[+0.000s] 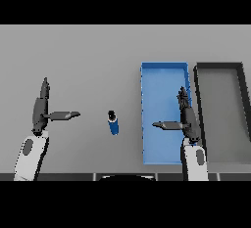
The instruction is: Pick up the blue pipe and place it into the blue bin.
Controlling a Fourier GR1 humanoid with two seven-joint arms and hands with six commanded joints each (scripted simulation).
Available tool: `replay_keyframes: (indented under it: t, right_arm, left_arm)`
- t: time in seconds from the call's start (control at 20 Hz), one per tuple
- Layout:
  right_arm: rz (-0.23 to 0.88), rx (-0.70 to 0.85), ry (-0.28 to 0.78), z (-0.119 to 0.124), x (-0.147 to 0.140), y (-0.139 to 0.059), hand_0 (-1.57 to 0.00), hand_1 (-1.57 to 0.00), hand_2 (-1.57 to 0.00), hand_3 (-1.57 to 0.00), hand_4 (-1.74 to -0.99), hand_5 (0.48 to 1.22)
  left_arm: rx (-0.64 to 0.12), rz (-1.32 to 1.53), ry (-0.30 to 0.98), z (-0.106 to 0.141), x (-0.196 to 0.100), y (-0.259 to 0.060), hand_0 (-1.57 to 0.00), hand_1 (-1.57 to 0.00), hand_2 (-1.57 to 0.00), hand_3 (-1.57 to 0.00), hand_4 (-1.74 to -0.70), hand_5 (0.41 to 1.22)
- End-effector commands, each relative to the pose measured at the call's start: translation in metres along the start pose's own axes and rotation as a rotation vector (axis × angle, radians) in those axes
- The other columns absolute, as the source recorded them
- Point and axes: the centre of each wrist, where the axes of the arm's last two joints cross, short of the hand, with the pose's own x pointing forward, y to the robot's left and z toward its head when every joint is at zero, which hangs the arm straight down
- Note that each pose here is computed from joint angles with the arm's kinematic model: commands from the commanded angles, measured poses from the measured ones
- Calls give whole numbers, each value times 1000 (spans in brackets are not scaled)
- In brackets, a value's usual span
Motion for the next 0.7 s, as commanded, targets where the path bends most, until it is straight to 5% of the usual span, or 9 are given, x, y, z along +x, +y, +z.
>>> replay_keyframes:
  t: [0.0,0.25,0.35,0.65]
  right_arm:
    - [0,-1,-2,1,0,-1,1,1,1,1,-1222,603]
    - [2,-8,-2,8,-2,-10,1,1,1,1,-1222,603]
    - [161,89,-100,28,1,-23,1,1,1,1,-1227,603]
    - [235,133,-82,35,15,-24,1,1,1,1,-1226,593]
  left_arm:
    - [0,1,-7,1,0,-1,1,1,1,1,-1006,586]
    - [3,-1,-20,10,1,-5,1,1,1,1,-1006,586]
    - [-207,-113,-81,24,-6,12,1,1,1,1,-1011,588]
    - [-336,-156,-81,31,-7,26,1,1,1,1,-1009,589]
